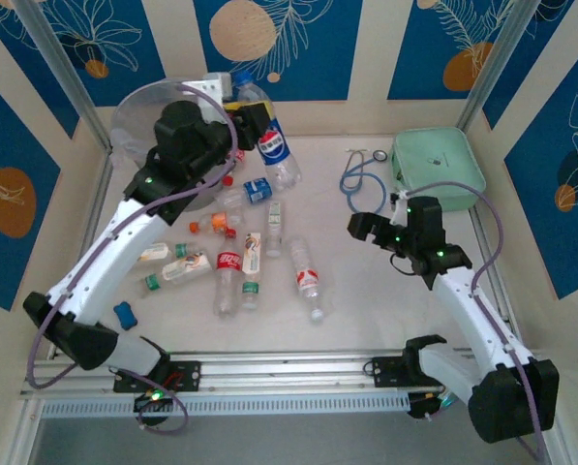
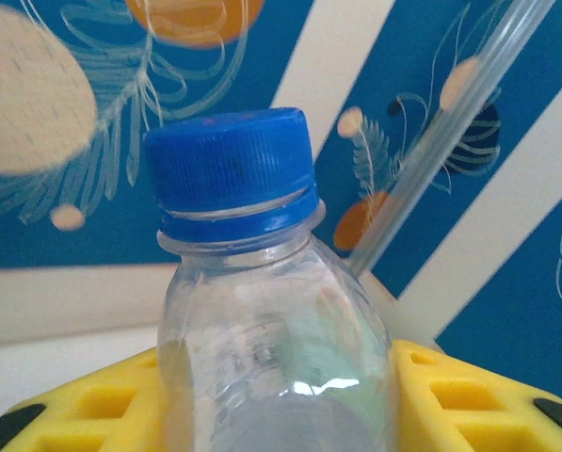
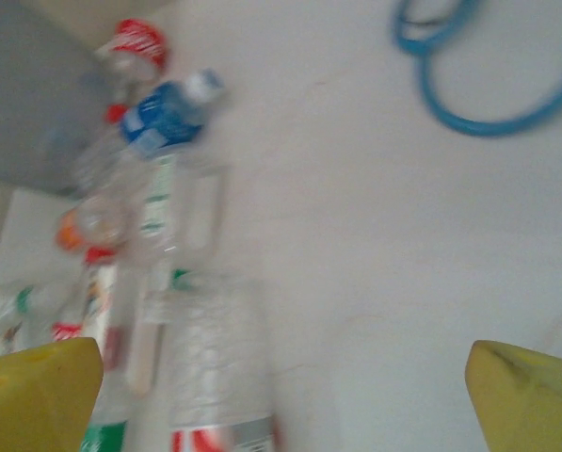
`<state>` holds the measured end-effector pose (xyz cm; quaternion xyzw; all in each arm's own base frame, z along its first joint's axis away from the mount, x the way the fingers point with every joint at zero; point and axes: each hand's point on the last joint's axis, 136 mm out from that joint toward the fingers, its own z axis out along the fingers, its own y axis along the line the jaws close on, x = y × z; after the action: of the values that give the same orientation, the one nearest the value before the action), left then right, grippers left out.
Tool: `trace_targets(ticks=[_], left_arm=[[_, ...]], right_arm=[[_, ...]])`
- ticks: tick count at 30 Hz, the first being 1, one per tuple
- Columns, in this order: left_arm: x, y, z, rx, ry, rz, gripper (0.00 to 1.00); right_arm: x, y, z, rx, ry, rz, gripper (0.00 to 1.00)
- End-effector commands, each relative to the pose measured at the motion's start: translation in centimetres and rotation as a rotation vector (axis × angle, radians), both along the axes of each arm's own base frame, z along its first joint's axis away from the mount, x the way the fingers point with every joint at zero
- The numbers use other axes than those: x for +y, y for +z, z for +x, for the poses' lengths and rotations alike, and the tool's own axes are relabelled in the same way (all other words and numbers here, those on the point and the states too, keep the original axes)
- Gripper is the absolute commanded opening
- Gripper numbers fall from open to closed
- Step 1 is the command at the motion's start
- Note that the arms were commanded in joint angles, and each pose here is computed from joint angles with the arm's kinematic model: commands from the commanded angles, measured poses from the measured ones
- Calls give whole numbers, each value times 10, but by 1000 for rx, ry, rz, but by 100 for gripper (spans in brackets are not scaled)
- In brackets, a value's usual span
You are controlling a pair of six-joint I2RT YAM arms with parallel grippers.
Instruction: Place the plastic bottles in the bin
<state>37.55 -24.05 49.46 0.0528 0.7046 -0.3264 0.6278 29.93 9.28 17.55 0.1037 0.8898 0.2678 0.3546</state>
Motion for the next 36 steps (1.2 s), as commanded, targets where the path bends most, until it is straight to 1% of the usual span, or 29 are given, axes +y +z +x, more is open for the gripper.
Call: trace_targets(ticks=[1, 3, 5, 6, 7, 10, 13, 15, 18, 20, 22, 25, 27, 29, 31, 33, 36], left_arm=[[40, 43, -16, -132, 130, 36, 17], [48, 54, -24, -171, 148, 65, 16], [54, 64, -28, -204, 168, 130, 16], [61, 69, -28, -220, 202, 166, 16], [69, 74, -26, -235, 247, 205, 15], [100, 83, -8, -269, 409, 326, 2], [131, 91, 13, -312, 569, 438, 0], [161, 90, 29, -278, 660, 451, 0], [208, 76, 59, -186, 745, 417, 0], [230, 64, 79, -143, 787, 405, 0], [242, 52, 100, -114, 797, 408, 0], [250, 32, 132, -72, 780, 411, 0], [253, 10, 155, -9, 752, 424, 0], [246, -12, 175, 53, 686, 454, 0], [237, -41, 193, 136, 615, 500, 0], [231, -70, 204, 206, 559, 542, 0], [227, -105, 216, 266, 515, 603, 0]], right_arm=[[-22, -2, 8, 3, -121, 36, 99], [-30, -7, 5, 11, -148, -8, 99], [-34, -12, 0, 12, -157, -48, 99], [-35, -14, -3, 13, -160, -56, 99], [-35, -14, -5, 10, -159, -54, 99], [-31, -12, -11, -11, -143, -36, 99], [-25, -5, -14, -45, -105, -38, 99], [-23, 1, -15, -63, -92, -43, 99], [-21, 6, -15, -81, -80, -42, 99], [-16, 11, -14, -99, -60, -40, 99], [-10, 16, -14, -113, -27, -43, 99], [-1, 26, -17, -132, 22, -62, 99], [4, 30, -19, -140, 46, -83, 99], [6, 33, -21, -149, 60, -100, 99], [9, 35, -22, -156, 77, -108, 99], [11, 37, -23, -161, 92, -111, 99], [16, 39, -27, -160, 122, -115, 99]])
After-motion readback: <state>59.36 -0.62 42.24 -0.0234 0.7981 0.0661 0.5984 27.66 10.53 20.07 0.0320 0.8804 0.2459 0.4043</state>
